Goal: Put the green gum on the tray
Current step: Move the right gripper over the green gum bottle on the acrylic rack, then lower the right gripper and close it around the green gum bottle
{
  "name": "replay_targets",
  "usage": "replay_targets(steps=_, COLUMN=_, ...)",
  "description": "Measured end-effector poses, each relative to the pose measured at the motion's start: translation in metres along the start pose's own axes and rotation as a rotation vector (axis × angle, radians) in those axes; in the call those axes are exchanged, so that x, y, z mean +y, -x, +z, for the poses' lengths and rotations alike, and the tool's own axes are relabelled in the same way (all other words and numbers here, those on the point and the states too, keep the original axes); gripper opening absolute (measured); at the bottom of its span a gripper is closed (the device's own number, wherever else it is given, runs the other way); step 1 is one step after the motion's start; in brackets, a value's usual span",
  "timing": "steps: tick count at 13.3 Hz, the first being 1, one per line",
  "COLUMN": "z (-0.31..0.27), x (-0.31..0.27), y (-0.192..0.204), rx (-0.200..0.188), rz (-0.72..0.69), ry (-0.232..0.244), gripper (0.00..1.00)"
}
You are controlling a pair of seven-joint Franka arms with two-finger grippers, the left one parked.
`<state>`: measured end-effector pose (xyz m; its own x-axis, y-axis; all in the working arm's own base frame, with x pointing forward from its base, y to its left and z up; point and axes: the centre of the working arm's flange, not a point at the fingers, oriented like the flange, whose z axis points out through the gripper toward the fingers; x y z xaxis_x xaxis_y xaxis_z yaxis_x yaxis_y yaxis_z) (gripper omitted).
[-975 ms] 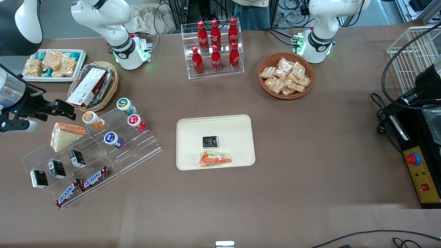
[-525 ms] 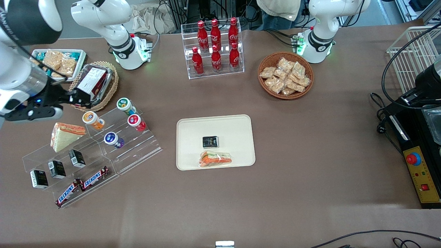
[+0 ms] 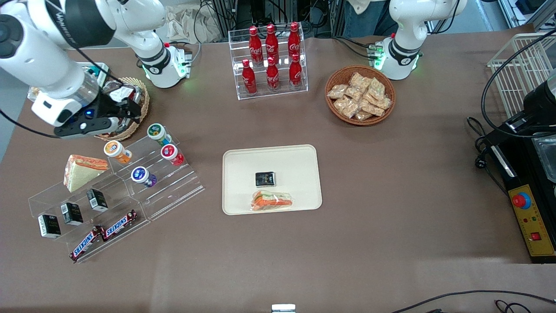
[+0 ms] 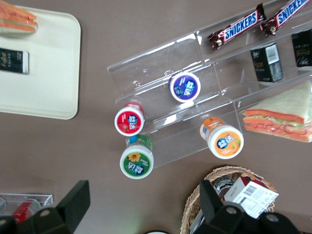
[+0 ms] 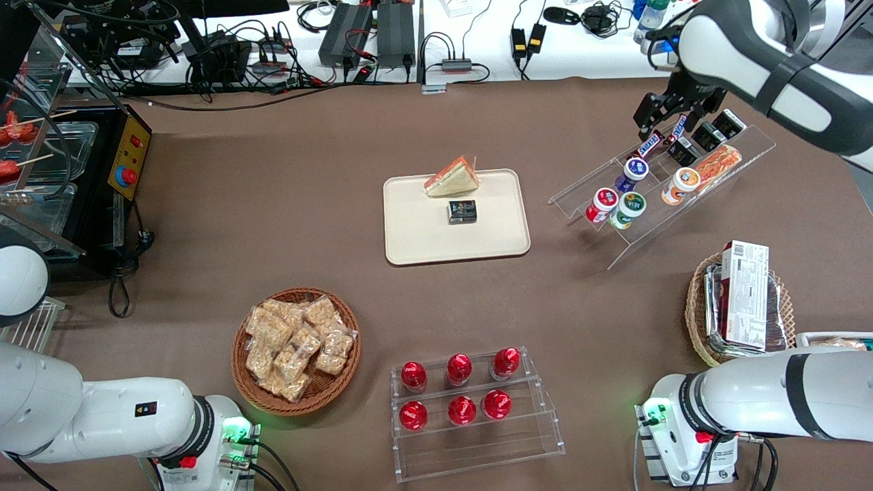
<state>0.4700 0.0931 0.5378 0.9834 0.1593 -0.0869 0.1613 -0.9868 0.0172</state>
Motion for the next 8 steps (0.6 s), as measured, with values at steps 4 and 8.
replay_targets(steps=4, z=0.046, x=-0.008, y=0.014, rx=-0.037, rz=-0.017, ry=0.006, gripper=1.0)
replay_targets(steps=8, z=0.085, x=-0.022, y=0.023, rx=-0.08, rz=-0.045, ry=0.018, gripper=1.0)
